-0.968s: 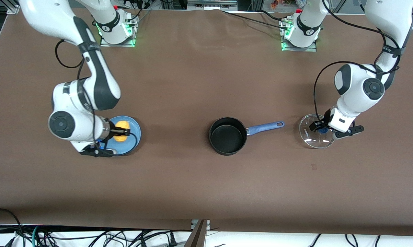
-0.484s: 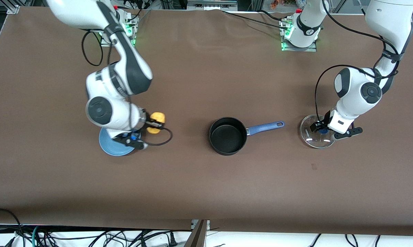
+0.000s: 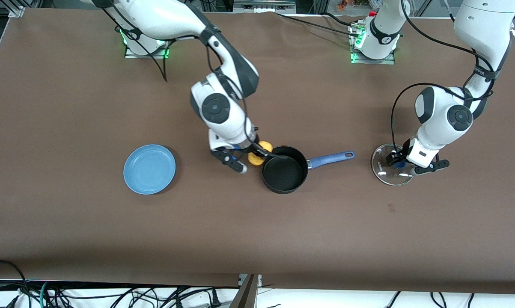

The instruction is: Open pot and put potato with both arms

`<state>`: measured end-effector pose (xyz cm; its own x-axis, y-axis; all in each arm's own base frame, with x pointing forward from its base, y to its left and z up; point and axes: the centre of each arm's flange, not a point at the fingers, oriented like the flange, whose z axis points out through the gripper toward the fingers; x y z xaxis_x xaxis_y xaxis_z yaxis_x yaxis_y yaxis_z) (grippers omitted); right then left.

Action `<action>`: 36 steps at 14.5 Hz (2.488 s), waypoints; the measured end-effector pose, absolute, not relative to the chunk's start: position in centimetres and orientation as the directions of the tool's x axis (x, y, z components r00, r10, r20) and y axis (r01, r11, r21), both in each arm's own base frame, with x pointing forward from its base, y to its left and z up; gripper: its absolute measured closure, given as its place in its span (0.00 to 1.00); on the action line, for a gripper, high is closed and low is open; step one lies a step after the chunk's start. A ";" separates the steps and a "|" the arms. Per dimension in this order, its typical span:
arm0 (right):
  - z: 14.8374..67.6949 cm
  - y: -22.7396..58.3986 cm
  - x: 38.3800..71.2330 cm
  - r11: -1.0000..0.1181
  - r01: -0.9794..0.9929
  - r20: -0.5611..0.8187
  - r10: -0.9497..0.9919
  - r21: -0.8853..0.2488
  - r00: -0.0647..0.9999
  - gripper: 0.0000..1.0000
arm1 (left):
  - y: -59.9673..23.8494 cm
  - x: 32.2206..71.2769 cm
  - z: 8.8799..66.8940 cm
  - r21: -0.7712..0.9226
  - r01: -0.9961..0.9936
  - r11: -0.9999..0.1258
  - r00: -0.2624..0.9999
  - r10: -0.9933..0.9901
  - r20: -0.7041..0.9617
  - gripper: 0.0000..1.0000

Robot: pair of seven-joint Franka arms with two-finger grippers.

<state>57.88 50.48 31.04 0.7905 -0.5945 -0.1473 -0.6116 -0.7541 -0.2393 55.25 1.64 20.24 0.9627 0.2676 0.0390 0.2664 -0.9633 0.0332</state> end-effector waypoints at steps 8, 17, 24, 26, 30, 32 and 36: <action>28.9 53.5 58.8 -0.663 -0.646 -0.125 -0.655 -0.378 0.745 0.37 | 3.2 56.0 21.2 0.023 0.265 -0.964 0.961 0.266 0.071 0.11; 34.0 49.2 62.1 -0.714 -0.614 -0.095 -0.623 -0.336 0.776 0.00 | 3.7 59.7 31.1 -0.025 0.274 -0.961 0.961 0.272 0.054 0.11; 45.2 33.5 65.8 -0.903 -0.399 -0.079 -0.391 -0.162 0.917 0.00 | 3.0 61.9 42.4 -0.053 0.279 -0.959 0.960 0.278 0.023 0.11; 48.4 27.8 65.4 -0.943 -0.304 -0.080 -0.295 -0.134 0.952 0.00 | 2.6 62.0 45.0 -0.033 0.287 -0.957 0.958 0.287 0.026 0.10; 53.9 17.1 61.4 -0.978 -0.168 -0.117 -0.153 -0.127 0.981 0.00 | 2.3 61.5 51.2 -0.013 0.306 -0.952 0.951 0.306 -0.035 0.07; 55.8 13.0 59.0 -0.988 -0.106 -0.127 -0.092 -0.113 0.988 0.00 | 2.2 61.0 54.6 -0.004 0.309 -0.951 0.949 0.309 -0.059 0.07; 59.0 8.8 55.5 -0.997 -0.034 -0.132 -0.025 -0.066 0.991 0.00 | 0.6 60.3 59.1 0.003 0.283 -0.959 0.957 0.283 -0.063 0.00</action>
<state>55.53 8.79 59.00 0.9910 -0.0246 -0.1316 -0.0336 -0.9972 -0.0663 60.27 0.62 59.07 0.9572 0.2827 -0.0628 0.2834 -0.9590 0.0027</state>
